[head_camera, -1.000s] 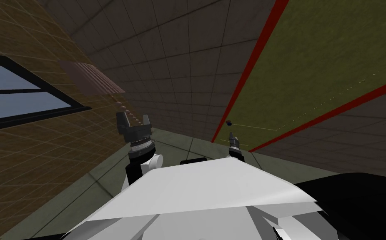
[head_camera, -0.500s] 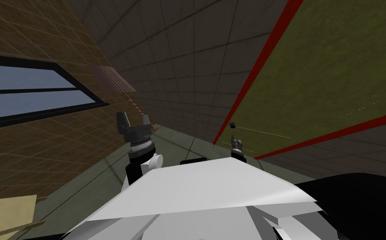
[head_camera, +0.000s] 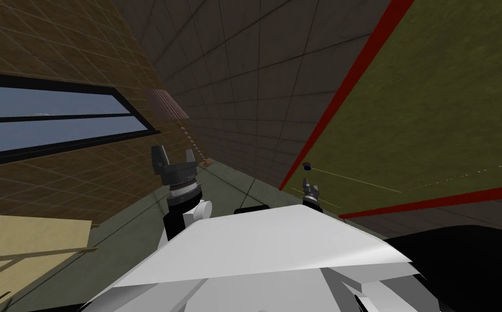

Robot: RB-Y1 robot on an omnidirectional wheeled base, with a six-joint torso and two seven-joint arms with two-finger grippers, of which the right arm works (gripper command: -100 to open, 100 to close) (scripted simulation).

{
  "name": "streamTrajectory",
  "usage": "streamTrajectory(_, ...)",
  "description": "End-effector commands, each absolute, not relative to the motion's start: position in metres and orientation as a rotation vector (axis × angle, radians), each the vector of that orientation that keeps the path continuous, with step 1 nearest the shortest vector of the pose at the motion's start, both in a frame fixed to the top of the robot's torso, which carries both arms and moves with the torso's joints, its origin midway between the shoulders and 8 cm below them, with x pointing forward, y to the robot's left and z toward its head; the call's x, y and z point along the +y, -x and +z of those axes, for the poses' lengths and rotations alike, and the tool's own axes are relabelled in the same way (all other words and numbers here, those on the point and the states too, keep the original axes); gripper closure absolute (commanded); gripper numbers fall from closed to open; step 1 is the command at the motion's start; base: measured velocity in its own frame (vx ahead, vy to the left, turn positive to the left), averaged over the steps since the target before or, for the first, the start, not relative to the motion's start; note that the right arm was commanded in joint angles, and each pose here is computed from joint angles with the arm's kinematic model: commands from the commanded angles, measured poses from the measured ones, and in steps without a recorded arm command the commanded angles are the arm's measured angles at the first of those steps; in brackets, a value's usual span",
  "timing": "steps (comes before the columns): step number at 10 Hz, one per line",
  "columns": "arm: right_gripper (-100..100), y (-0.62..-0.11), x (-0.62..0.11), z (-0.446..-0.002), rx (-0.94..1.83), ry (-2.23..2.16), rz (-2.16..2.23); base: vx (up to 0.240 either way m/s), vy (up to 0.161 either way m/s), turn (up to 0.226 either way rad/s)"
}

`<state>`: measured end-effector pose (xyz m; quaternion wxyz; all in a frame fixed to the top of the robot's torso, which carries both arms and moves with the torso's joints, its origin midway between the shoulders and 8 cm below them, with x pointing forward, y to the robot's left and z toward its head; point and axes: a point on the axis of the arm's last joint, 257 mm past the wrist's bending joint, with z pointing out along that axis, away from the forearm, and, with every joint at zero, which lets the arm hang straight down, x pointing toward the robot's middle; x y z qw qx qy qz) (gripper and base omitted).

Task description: Pull the door open

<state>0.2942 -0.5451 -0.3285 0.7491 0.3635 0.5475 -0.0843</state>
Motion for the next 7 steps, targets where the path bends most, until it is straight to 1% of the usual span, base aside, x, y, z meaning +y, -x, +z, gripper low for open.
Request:
streamTrajectory(1, -100, -0.288, -0.554, -0.335, 1.217, -0.792, -0.235, -0.024, -0.072, 0.223)
streamTrajectory(5, -100, -0.269, -0.572, -0.35, 1.263, -0.789, -0.352, -0.031, -0.076, 0.192)
streamTrajectory(7, -100, -0.26, -0.58, -0.356, 1.283, -0.787, -0.404, -0.029, -0.06, 0.168)
